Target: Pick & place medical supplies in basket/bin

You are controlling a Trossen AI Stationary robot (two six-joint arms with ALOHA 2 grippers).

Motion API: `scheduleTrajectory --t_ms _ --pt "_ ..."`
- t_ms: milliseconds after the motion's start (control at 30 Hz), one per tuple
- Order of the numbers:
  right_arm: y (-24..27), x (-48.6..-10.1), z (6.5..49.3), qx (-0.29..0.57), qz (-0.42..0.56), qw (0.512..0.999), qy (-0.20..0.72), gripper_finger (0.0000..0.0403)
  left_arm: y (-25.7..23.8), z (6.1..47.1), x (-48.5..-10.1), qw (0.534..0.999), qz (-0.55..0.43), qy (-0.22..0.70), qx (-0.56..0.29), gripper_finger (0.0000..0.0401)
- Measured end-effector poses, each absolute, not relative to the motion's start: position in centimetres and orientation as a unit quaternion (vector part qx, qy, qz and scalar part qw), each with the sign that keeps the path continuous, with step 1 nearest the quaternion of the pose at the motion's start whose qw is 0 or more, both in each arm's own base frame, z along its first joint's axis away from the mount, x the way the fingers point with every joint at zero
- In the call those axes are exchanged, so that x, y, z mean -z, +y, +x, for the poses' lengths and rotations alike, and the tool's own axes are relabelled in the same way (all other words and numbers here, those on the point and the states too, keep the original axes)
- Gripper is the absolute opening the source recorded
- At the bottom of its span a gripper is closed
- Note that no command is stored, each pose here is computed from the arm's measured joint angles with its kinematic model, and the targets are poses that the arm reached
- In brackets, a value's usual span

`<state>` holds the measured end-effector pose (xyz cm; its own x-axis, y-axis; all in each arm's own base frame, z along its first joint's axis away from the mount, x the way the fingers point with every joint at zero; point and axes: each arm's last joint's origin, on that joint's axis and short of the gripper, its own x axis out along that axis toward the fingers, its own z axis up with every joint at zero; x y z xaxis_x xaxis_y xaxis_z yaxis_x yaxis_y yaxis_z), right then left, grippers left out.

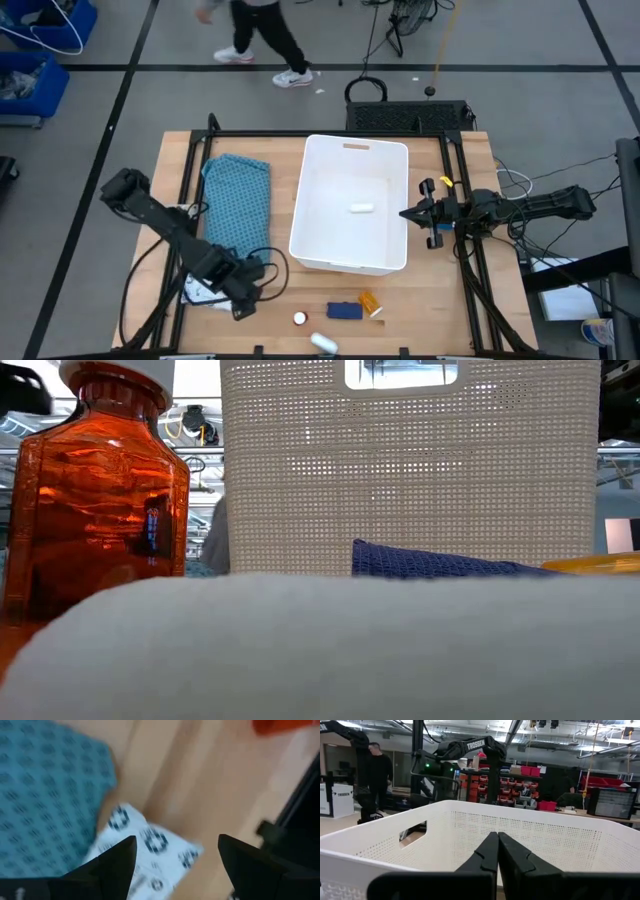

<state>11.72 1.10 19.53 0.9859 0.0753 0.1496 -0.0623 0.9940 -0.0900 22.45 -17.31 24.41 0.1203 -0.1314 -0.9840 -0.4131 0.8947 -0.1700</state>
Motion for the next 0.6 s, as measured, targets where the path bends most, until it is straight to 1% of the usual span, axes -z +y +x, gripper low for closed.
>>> scheduleTrajectory --t_ms 67,267,333,400,533,600 --pt "1.1 -19.6 11.7 -0.034 -0.049 0.995 -0.079 0.0 -17.1 22.8 -24.5 0.727 -0.21 0.647 -0.094 0.0279" --pt "1.1 -19.6 11.7 -0.034 -0.054 0.995 -0.083 0.0 -17.8 24.4 -25.1 0.763 -0.269 0.584 -0.07 0.0275" --pt "1.1 -19.7 11.7 -0.033 -0.059 0.994 -0.085 0.0 -17.5 24.6 -25.0 0.75 -0.302 0.58 -0.097 0.0275" --pt "1.1 -19.7 11.7 -0.033 -0.065 0.994 -0.086 0.0 -17.0 24.3 -24.9 0.727 -0.32 0.592 -0.137 0.0274" --pt "1.1 -19.7 11.7 -0.031 -0.086 0.992 -0.09 0.0 -16.6 23.1 -25.5 0.681 -0.324 0.623 -0.207 0.0268" --pt "1.1 -19.8 11.7 -0.029 -0.096 0.99 -0.096 0.0 -16.4 22.9 -26.1 0.668 -0.329 0.626 -0.231 0.0265"
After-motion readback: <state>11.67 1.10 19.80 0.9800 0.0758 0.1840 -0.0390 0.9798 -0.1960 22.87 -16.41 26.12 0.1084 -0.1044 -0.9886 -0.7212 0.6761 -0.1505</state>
